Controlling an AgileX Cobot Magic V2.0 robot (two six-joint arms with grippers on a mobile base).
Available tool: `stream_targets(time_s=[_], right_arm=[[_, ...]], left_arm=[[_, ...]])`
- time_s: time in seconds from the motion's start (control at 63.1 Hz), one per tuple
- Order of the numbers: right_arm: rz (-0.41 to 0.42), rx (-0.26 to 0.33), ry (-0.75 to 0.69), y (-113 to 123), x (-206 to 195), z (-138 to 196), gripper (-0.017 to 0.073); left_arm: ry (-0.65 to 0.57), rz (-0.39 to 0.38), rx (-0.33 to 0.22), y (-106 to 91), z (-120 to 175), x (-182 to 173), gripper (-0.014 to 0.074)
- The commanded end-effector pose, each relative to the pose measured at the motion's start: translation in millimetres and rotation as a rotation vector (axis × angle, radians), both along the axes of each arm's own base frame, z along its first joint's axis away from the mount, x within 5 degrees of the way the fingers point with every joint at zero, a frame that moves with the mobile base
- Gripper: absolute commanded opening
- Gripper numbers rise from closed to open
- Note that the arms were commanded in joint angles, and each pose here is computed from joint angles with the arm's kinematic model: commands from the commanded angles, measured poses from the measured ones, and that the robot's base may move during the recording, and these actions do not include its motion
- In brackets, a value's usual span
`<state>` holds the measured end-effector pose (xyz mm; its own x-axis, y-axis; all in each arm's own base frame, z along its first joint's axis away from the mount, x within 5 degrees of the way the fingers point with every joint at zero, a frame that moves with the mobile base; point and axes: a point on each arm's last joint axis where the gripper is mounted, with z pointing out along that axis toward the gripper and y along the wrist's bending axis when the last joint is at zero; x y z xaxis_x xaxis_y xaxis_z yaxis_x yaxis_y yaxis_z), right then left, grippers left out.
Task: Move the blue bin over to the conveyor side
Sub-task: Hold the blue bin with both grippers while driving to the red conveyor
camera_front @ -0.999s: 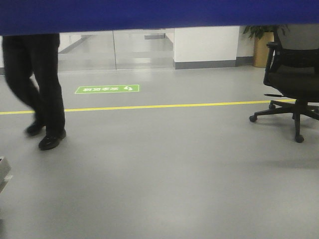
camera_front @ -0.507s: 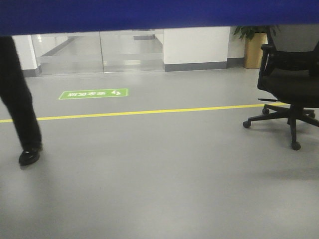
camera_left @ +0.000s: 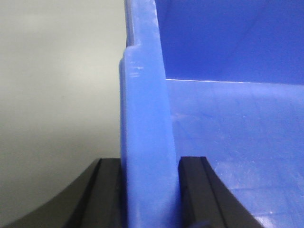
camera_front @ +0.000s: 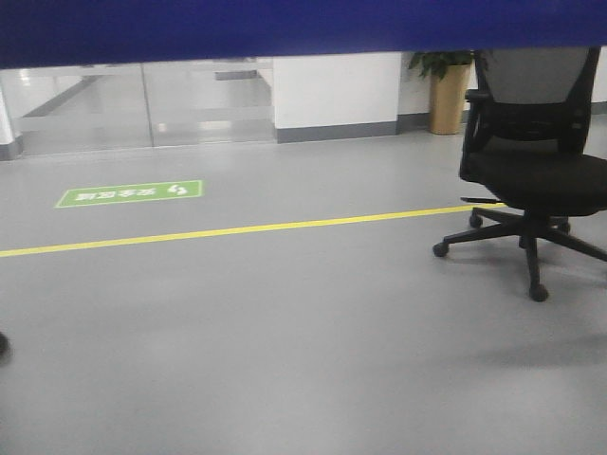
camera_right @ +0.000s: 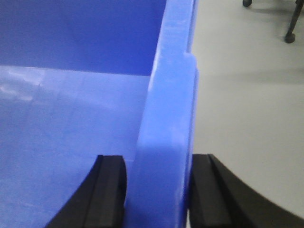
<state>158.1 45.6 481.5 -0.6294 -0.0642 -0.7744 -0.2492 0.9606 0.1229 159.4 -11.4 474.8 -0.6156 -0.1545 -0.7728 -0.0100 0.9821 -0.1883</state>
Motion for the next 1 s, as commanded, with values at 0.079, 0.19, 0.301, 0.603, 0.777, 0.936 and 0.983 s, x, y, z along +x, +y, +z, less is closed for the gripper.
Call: stream_targets(time_s=[0.079, 0.19, 0.301, 0.603, 0.777, 0.936, 0.983], right_arm=[[-0.031, -0.024, -0.148, -6.3, -2.6, 15.5, -0.0089], [-0.031, -0.024, -0.148, -6.3, -2.6, 15.5, -0.0089], [-0.032, -0.024, -0.150, -6.3, -2.4, 15.7, -0.0089], [-0.032, -0.023, -0.152, -6.2, -2.3, 15.9, -0.0089], [-0.032, -0.023, -0.152, -6.2, -2.3, 15.9, -0.0089], [-0.032, -0.023, -0.152, -6.2, -2.3, 15.9, -0.0089], [-0.032, -0.023, -0.152, -6.2, -2.3, 15.9, -0.0089]], left_arm=[[-0.120, 0.014, 0.030, 2.8, 13.6, -4.1, -0.0016], [-0.120, 0.014, 0.030, 2.8, 13.6, -4.1, -0.0016], [-0.120, 0.014, 0.030, 2.8, 13.6, -4.1, -0.0016], [-0.120, 0.014, 0.030, 2.8, 13.6, -4.1, -0.0016], [-0.120, 0.014, 0.030, 2.8, 13.6, -4.1, -0.0016], [-0.120, 0.014, 0.030, 2.8, 13.6, -4.1, -0.0016], [-0.120, 0.014, 0.030, 2.8, 13.6, -4.1, -0.0016]])
